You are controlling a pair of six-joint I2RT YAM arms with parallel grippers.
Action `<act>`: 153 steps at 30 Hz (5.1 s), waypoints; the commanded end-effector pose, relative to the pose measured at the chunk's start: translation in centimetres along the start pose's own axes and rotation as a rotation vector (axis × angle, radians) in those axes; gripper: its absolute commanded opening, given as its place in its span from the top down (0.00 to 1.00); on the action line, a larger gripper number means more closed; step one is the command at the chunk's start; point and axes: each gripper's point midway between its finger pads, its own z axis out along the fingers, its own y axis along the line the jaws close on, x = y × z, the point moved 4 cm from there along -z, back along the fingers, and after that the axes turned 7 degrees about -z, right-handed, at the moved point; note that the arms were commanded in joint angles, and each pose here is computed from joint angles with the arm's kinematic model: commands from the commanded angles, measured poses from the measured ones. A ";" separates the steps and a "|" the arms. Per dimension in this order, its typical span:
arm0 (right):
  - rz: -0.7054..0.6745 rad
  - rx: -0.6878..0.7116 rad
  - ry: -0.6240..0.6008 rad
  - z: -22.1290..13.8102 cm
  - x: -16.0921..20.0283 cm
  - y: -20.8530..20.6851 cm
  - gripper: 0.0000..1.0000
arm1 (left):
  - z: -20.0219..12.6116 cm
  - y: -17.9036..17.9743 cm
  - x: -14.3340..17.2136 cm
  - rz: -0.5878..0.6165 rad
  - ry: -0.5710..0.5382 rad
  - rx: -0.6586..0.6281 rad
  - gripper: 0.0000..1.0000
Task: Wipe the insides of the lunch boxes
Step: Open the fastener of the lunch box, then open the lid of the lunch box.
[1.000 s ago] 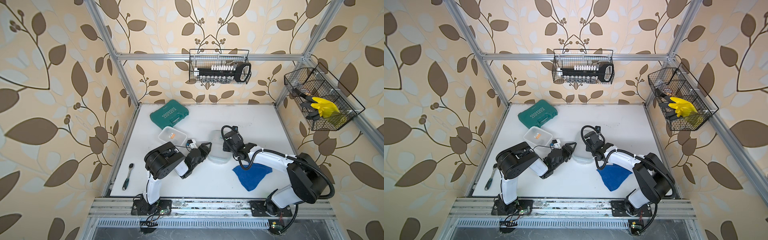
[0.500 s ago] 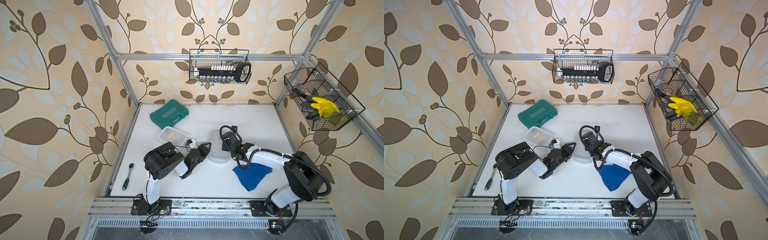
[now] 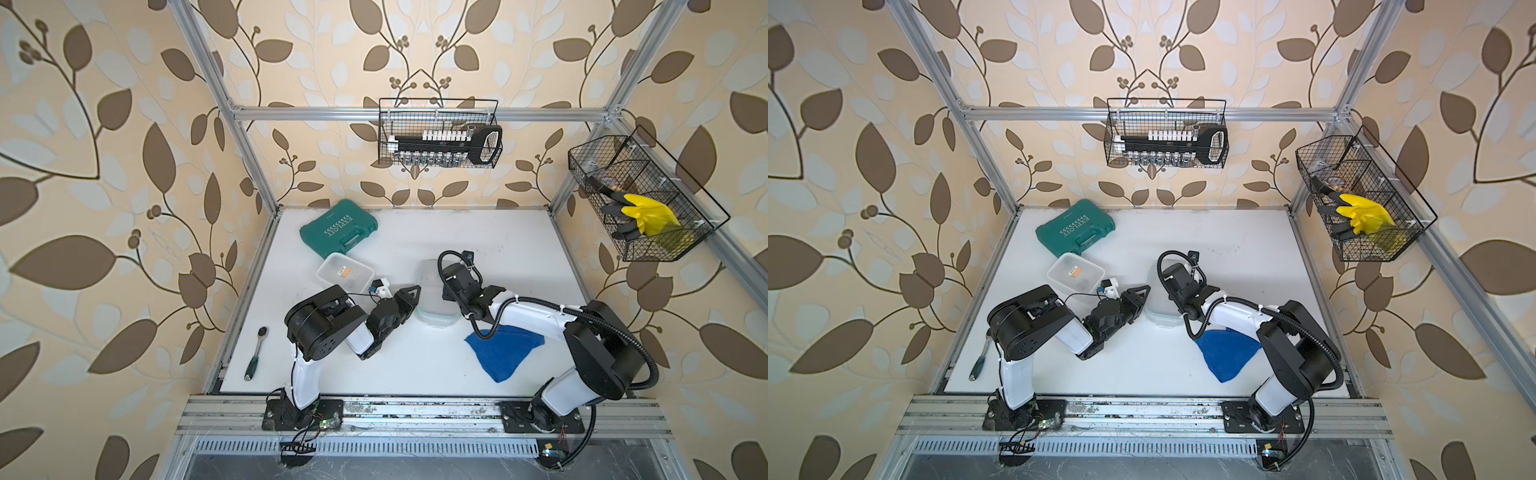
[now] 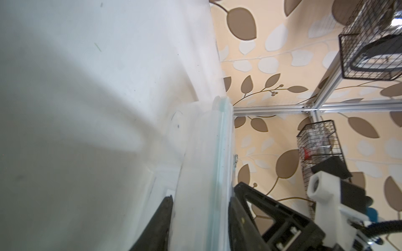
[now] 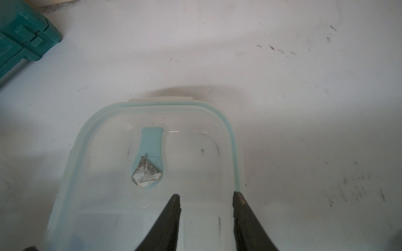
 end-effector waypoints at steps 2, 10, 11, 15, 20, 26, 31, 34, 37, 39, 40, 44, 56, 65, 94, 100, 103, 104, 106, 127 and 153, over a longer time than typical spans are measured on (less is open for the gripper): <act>-0.184 -0.007 0.405 0.9 10.5 -0.9 0.60 | 0.1 -4.1 2.1 -0.018 0.114 0.162 0.73; -0.208 -0.008 0.418 0.8 11.3 -0.5 0.62 | 0.2 -3.8 2.1 -0.005 0.116 0.147 0.99; -0.209 -0.008 0.416 0.8 11.3 -0.5 0.62 | 0.3 -3.7 2.2 -0.004 0.118 0.143 1.00; -0.224 -0.003 0.423 0.8 11.6 -0.4 0.63 | 0.2 -3.1 2.1 0.003 0.117 0.101 1.00; -0.262 0.010 0.442 0.8 12.3 -0.2 0.64 | 0.1 -3.1 2.1 0.042 0.115 0.066 1.00; -0.296 0.024 0.472 1.1 13.4 0.1 0.66 | -0.2 -3.2 2.1 0.116 0.115 0.012 1.00; -0.309 0.031 0.494 1.3 14.4 0.2 0.67 | -0.5 -3.5 1.9 0.208 0.111 -0.059 1.00; -0.301 0.029 0.502 1.5 14.8 0.2 0.68 | -0.7 -3.6 1.7 0.228 0.101 -0.081 1.00; -0.288 0.022 0.507 1.6 15.0 0.3 0.68 | -1.0 -3.5 1.5 0.226 0.090 -0.086 1.00; -0.280 0.013 0.497 1.5 14.8 0.5 0.68 | -1.1 -3.4 1.4 0.222 0.083 -0.101 1.00; -0.274 0.008 0.488 1.4 14.4 0.6 0.68 | -1.2 -3.4 1.4 0.223 0.081 -0.107 1.00; -0.246 -0.021 0.444 0.9 12.7 1.3 0.67 | -1.6 -4.0 1.1 0.239 0.072 -0.112 0.89; -0.193 -0.045 0.245 -2.6 5.8 1.1 0.51 | -1.9 -7.0 0.9 0.302 0.092 -0.109 0.95; -0.348 0.024 0.045 -8.1 3.7 0.0 0.39 | -3.3 -6.7 -1.8 0.302 0.038 -0.233 0.40; -0.401 0.104 0.002 -9.3 2.9 -1.3 0.34 | 2.5 -6.7 -1.6 0.082 0.305 -0.003 0.89; -0.440 0.070 -0.014 -9.5 2.9 -0.1 0.31 | 1.6 -9.1 -1.6 0.132 0.308 -0.006 1.00; -0.446 0.024 -0.047 -9.7 2.9 1.2 0.29 | 1.4 -10.0 -1.5 0.149 0.313 -0.002 1.00; -0.449 0.018 -0.048 -9.6 2.9 1.5 0.29 | 1.4 -10.3 -1.4 0.149 0.318 0.002 1.00; -0.459 0.017 -0.050 -9.4 2.9 2.2 0.28 | 1.4 -10.6 -1.2 0.151 0.331 0.001 1.00; -0.590 0.242 -0.055 -7.6 2.6 4.3 0.22 | 0.0 -13.7 -0.2 0.222 0.345 -0.017 1.00; -0.373 0.143 -0.039 -7.8 -0.3 -3.3 0.82 | 2.7 -19.9 3.9 0.274 0.504 0.052 0.77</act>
